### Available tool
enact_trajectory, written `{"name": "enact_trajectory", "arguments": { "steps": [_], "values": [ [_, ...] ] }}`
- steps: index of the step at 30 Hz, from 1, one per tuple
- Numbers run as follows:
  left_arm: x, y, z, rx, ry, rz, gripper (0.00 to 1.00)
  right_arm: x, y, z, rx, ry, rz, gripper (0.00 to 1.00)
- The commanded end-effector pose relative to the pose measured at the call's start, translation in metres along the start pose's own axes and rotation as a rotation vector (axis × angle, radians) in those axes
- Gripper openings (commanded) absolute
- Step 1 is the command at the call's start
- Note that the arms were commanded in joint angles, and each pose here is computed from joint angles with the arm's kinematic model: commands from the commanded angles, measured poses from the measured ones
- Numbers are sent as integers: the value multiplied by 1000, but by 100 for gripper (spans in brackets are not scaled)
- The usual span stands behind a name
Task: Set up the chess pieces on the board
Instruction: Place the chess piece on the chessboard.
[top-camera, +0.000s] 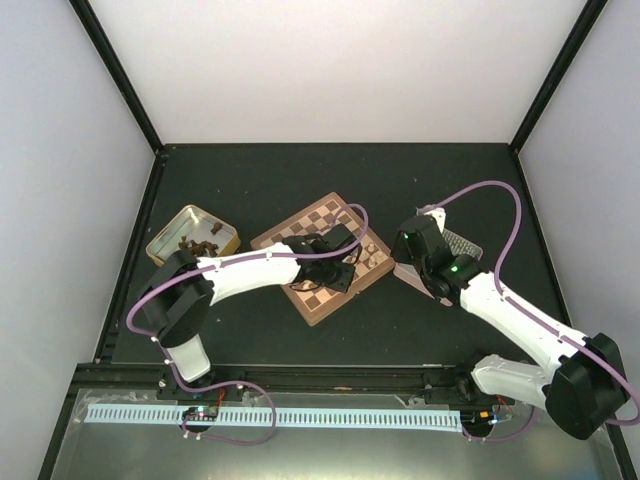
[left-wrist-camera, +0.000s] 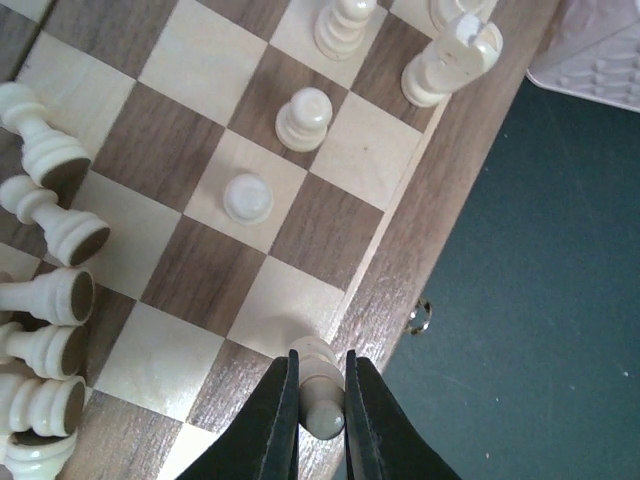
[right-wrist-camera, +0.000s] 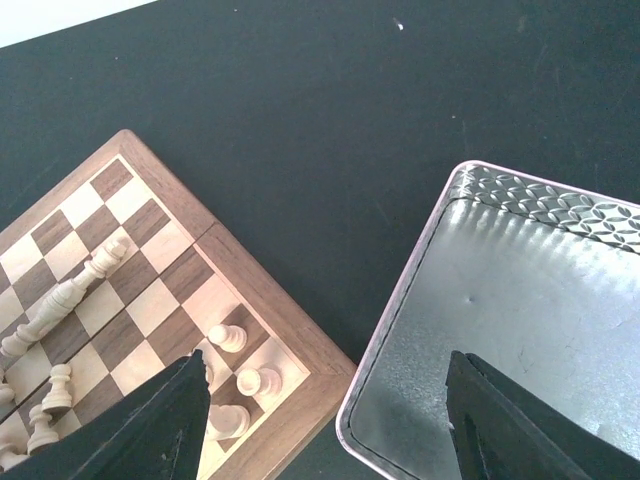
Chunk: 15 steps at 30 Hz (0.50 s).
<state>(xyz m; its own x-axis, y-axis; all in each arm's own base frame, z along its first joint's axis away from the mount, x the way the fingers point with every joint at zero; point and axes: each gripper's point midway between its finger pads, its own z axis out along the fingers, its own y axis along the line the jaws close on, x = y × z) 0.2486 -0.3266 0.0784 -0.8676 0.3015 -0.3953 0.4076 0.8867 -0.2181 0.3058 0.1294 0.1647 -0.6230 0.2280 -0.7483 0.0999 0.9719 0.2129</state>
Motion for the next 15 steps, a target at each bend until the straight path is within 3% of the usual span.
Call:
{"name": "enact_trajectory", "arguments": {
  "steps": [1, 10, 12, 15],
  "values": [
    [-17, 3, -4, -66, -58, -21, 5, -7, -3, 2, 5, -31, 32, 66],
    [-12, -3, 10, -33, -20, -41, 8, -5, -3, 3, -2, -24, 33, 67],
    [-12, -5, 10, -24, -19, -43, 14, -6, -3, 3, -8, -25, 33, 67],
    [-17, -2, 3, -25, -33, -63, 31, -6, -1, 1, -26, -24, 36, 67]
  ]
}}
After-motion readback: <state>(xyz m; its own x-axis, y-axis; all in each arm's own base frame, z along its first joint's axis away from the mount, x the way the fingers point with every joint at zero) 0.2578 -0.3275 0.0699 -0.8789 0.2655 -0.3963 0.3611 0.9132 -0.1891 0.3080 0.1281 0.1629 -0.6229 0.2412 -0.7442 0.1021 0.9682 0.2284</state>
